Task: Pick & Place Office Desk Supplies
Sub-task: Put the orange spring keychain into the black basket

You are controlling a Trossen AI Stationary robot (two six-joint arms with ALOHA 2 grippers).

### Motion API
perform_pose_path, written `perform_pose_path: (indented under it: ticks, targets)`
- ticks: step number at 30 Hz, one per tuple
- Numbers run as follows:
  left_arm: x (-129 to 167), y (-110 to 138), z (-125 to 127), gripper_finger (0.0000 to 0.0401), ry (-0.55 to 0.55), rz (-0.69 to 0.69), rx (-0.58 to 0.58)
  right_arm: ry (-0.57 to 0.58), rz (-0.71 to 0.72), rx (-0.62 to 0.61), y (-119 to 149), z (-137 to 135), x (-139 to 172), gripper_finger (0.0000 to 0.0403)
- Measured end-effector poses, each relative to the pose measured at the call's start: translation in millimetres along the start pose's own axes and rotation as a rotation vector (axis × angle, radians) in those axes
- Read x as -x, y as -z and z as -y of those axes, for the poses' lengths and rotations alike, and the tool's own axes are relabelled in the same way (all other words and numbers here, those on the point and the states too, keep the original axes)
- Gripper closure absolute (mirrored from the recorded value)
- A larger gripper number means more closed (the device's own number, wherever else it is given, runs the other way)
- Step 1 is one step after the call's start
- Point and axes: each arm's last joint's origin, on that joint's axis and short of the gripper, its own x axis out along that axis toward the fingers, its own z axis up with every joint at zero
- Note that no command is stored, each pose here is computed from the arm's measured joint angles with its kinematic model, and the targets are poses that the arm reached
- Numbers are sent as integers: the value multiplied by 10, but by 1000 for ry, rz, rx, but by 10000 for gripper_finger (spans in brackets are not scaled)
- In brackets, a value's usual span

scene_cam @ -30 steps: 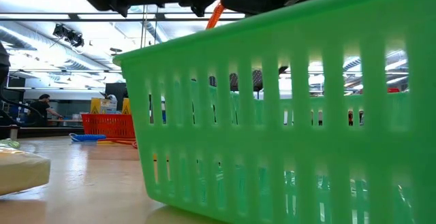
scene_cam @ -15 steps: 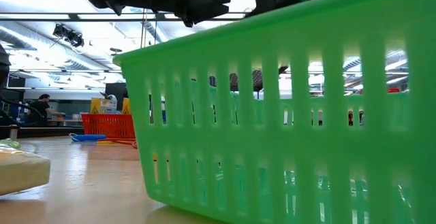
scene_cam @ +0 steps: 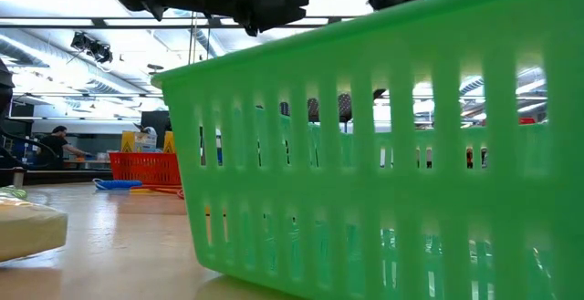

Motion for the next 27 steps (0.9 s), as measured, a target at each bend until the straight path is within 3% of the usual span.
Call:
perform_pose_path:
  ticks: [8,27]
  targets:
    - [0,-8,0,156,5,9,-2,148,-98,5,233,69,-385,393]
    - [-1,-6,3,156,11,9,8,210,-411,-98,846,436,-1016,393]
